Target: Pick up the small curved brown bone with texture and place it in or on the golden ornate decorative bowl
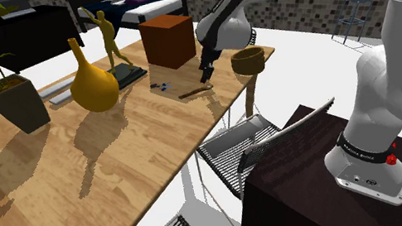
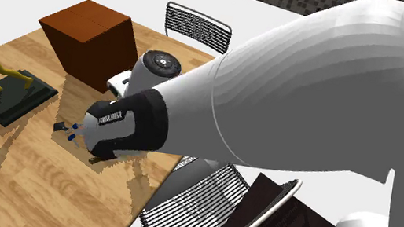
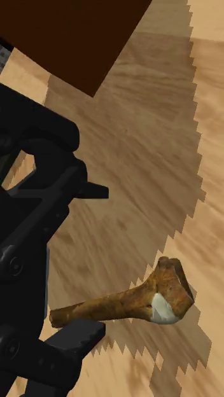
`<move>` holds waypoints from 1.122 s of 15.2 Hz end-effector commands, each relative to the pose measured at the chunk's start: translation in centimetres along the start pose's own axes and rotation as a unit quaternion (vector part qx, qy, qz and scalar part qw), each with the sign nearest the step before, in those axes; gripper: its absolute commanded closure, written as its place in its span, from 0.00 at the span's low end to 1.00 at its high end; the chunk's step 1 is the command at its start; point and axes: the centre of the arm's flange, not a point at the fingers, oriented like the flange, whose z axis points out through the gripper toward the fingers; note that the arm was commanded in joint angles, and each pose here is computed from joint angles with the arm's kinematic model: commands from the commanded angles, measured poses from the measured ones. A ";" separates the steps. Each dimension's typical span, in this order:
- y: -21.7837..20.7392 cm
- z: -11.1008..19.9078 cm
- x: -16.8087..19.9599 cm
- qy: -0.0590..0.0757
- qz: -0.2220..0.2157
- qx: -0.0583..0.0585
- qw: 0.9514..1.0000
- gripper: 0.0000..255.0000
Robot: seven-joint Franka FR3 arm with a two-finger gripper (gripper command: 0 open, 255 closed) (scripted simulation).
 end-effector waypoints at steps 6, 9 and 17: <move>-5.0 2.4 6.4 -0.133 -0.176 0.027 0.975 0.00; -5.0 3.9 6.0 -0.133 -0.176 0.027 0.975 0.00; -5.0 5.2 5.6 -0.133 -0.176 0.027 0.975 0.00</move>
